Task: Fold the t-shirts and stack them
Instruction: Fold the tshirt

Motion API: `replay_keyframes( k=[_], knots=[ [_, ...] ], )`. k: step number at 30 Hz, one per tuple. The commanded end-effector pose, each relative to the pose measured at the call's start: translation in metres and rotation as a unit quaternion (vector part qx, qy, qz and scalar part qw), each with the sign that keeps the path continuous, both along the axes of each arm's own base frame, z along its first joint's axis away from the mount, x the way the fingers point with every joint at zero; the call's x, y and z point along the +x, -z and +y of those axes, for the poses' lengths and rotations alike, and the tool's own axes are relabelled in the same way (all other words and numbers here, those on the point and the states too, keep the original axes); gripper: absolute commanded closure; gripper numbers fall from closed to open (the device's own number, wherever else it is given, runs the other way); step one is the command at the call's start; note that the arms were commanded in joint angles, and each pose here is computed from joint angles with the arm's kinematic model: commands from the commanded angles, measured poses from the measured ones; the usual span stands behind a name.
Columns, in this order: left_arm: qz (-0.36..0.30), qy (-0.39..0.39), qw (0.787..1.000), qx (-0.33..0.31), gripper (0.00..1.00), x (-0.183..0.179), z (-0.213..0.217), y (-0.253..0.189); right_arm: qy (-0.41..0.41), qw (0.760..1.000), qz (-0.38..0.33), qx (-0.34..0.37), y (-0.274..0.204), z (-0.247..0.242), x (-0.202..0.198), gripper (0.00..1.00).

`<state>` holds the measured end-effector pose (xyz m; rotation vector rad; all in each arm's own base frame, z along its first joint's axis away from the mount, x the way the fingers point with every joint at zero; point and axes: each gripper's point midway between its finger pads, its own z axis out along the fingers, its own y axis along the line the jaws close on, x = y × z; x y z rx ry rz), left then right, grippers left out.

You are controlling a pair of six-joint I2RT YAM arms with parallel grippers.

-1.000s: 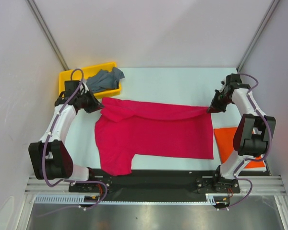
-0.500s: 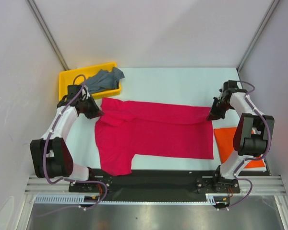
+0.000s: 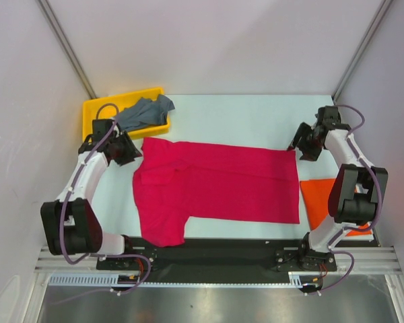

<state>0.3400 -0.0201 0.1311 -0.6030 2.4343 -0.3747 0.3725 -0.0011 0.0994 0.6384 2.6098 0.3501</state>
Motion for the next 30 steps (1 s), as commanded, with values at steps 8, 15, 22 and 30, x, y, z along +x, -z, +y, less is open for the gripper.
replay_keyframes(
  k=[8, 15, 22, 30],
  knots=[
    [-0.072, 0.008, 0.997, -0.012, 0.56, 0.086, 0.001, 0.007, 0.022, 0.997, -0.072, 0.009, -0.001, -0.015, 0.092, 0.41],
    [-0.043, 0.006, 0.999, -0.026, 0.51, 0.101, -0.002, 0.041, 0.017, 0.999, -0.028, -0.012, 0.027, -0.023, 0.093, 0.47],
    [-0.021, 0.011, 0.999, -0.021, 0.55, 0.095, -0.01, 0.04, 0.01, 1.0, 0.022, -0.016, 0.037, -0.02, 0.059, 0.42],
    [-0.004, -0.022, 0.999, 0.049, 0.43, 0.035, -0.01, 0.009, 0.009, 1.0, 0.006, 0.006, 0.002, 0.003, 0.014, 0.3]
  ],
)
